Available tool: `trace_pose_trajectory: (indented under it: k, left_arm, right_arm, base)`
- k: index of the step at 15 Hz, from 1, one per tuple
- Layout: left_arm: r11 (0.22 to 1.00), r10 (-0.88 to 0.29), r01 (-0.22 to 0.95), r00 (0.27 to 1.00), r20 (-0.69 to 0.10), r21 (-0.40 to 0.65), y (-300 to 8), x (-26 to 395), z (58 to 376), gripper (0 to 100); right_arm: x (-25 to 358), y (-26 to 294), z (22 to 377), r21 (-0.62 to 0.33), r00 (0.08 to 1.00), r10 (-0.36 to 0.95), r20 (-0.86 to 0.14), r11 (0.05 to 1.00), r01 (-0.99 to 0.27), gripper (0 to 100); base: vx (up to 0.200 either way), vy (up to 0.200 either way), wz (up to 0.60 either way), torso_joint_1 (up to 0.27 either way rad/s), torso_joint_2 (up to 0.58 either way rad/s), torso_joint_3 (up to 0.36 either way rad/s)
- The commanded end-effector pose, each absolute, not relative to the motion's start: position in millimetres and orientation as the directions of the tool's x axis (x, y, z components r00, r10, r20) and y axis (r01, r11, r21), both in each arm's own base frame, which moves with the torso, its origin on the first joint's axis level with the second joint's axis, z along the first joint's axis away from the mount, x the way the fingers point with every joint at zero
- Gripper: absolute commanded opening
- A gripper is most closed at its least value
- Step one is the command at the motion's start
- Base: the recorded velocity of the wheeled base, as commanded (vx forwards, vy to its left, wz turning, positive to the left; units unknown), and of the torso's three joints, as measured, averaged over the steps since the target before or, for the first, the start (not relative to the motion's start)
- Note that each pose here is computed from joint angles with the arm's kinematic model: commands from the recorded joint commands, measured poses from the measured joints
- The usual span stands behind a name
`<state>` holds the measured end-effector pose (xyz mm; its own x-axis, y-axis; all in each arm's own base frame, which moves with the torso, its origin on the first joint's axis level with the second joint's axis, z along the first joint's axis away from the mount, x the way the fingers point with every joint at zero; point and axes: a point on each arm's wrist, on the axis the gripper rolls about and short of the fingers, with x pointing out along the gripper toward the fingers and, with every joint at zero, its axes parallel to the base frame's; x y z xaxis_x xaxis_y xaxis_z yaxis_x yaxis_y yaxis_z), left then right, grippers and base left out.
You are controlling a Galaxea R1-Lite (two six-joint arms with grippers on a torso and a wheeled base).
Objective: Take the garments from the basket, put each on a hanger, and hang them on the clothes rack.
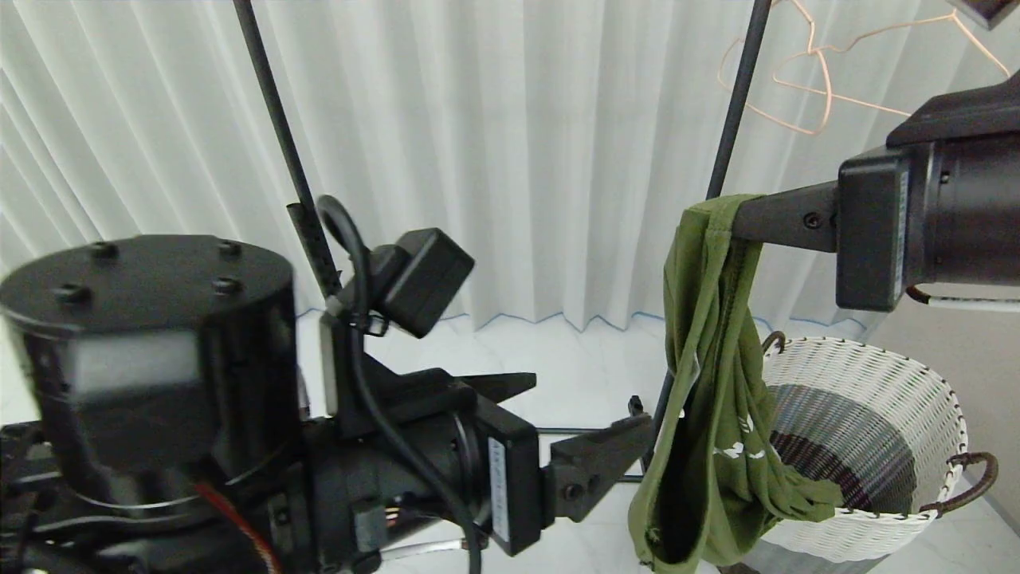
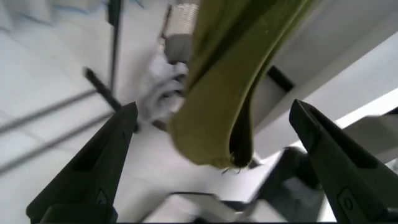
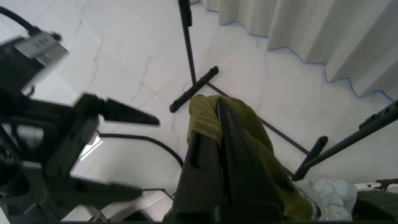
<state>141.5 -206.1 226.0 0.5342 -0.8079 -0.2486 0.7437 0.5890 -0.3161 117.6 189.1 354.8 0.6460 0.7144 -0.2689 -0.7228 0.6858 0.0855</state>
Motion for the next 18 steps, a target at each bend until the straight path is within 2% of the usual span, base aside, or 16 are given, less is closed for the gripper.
trace_pose_trajectory:
  k: [1, 4, 9, 13, 17, 18]
  left_arm:
    - [0.575, -0.817, 0.739, 0.495, -0.296, -0.352, -235.4, 144.4, 211.0, 100]
    - [0.597, -0.798, 0.722, 0.494, -0.344, -0.350, -248.5, 150.7, 194.1, 100]
    - [0.716, -0.689, 0.637, 0.579, -0.436, -0.285, -256.9, 161.8, 163.7, 100]
    - [0.765, -0.618, 0.597, 0.575, -0.535, -0.242, -249.9, 163.4, 132.3, 100]
    - [0.773, -0.606, 0.587, 0.571, -0.554, -0.241, -245.4, 160.6, 126.7, 100]
    - [0.774, -0.604, 0.586, 0.570, -0.558, -0.240, -242.8, 158.9, 126.1, 0]
  right_arm:
    - [117.1, 189.2, 355.0, 0.086, 0.645, 0.716, -0.268, 0.684, -0.724, 0]
    - [117.1, 189.2, 355.0, 0.086, 0.645, 0.716, -0.268, 0.684, -0.724, 0]
    - [116.3, 187.8, 355.5, 0.088, 0.644, 0.717, -0.266, 0.683, -0.725, 0]
    - [115.8, 186.9, 356.2, 0.089, 0.644, 0.718, -0.263, 0.683, -0.725, 0]
    - [112.9, 182.0, 357.3, 0.089, 0.646, 0.718, -0.259, 0.684, -0.724, 0]
    - [112.6, 181.5, 357.6, 0.090, 0.646, 0.719, -0.258, 0.683, -0.724, 0]
  base:
    - [0.000, 0.000, 0.00, 0.000, 0.00, 0.000]
    - [0.000, 0.000, 0.00, 0.000, 0.00, 0.000]
    - [0.000, 0.000, 0.00, 0.000, 0.00, 0.000]
    - [0.000, 0.000, 0.00, 0.000, 0.00, 0.000]
    - [0.000, 0.000, 0.00, 0.000, 0.00, 0.000]
    - [0.000, 0.000, 0.00, 0.000, 0.00, 0.000]
